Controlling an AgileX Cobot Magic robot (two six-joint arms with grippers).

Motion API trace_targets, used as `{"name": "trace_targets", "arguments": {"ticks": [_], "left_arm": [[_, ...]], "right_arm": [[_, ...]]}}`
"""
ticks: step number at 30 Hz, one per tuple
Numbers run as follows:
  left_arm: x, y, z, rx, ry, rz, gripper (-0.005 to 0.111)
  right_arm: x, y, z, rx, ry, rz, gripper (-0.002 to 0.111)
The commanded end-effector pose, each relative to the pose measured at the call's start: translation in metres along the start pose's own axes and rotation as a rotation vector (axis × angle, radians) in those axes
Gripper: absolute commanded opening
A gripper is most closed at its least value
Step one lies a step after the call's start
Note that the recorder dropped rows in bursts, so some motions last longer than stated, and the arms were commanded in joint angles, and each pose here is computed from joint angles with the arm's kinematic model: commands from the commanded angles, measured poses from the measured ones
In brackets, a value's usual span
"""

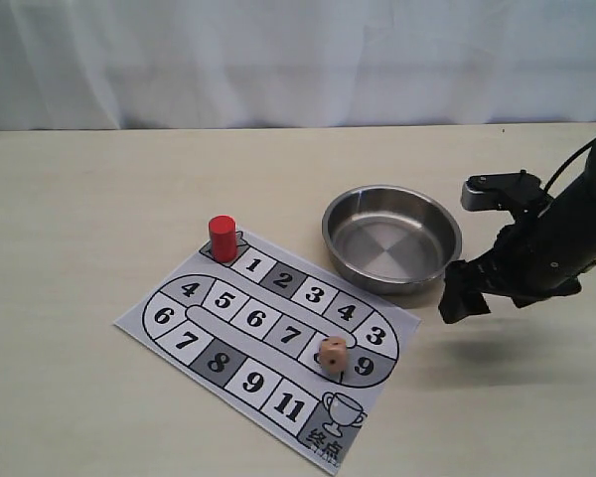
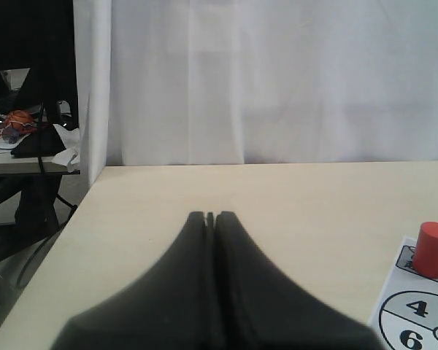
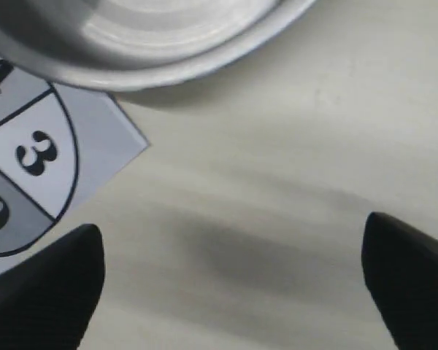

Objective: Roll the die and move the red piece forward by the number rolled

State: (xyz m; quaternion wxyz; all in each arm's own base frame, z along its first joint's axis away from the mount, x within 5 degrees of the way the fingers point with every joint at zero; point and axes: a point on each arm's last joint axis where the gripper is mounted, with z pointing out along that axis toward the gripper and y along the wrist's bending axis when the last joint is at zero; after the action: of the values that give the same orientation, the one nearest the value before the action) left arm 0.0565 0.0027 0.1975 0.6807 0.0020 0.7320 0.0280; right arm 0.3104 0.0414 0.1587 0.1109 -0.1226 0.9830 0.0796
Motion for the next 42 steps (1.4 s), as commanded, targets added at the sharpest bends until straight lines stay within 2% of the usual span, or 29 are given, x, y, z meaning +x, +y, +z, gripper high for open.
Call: {"name": "trace_targets", "arguments": {"ticks": [1,4,13,23,26,29,35,42], "left_arm": [[-0.003,0.000,0.000,0.001,-0.017,-0.003,0.000],[-0.003,0.000,0.000,0.001,-0.017,-0.003,0.000],[-0.003,0.000,0.000,0.001,-0.017,-0.003,0.000],[-0.003,0.000,0.000,0.001,-0.017,-0.003,0.000],[-0.003,0.000,0.000,0.001,-0.017,-0.003,0.000],[-0.003,0.000,0.000,0.001,-0.017,-0.003,0.000],[-0.003,0.000,0.000,0.001,-0.017,-0.003,0.000],[-0.003,0.000,0.000,0.001,-0.017,-0.003,0.000]], "right_arm": [[-0.001,-0.009,0.000,0.096,-0.016,0.042,0.080],[-0.001,-0.012,0.000,0.135,-0.021,0.051,0.070],[-0.002,-0.013,0.000,0.140,-0.027,0.047,0.042],[-0.002,-0.012,-0.005,0.141,-0.034,0.040,0.004],[-0.003,-0.008,-0.013,0.136,-0.062,0.031,0.004],[-0.004,0.012,-0.021,0.124,-0.068,-0.105,0.004],[-0.002,0.081,-0.029,0.066,-0.103,-0.349,0.004],[0.014,0.142,-0.025,0.001,-0.092,-0.543,0.004]]}}
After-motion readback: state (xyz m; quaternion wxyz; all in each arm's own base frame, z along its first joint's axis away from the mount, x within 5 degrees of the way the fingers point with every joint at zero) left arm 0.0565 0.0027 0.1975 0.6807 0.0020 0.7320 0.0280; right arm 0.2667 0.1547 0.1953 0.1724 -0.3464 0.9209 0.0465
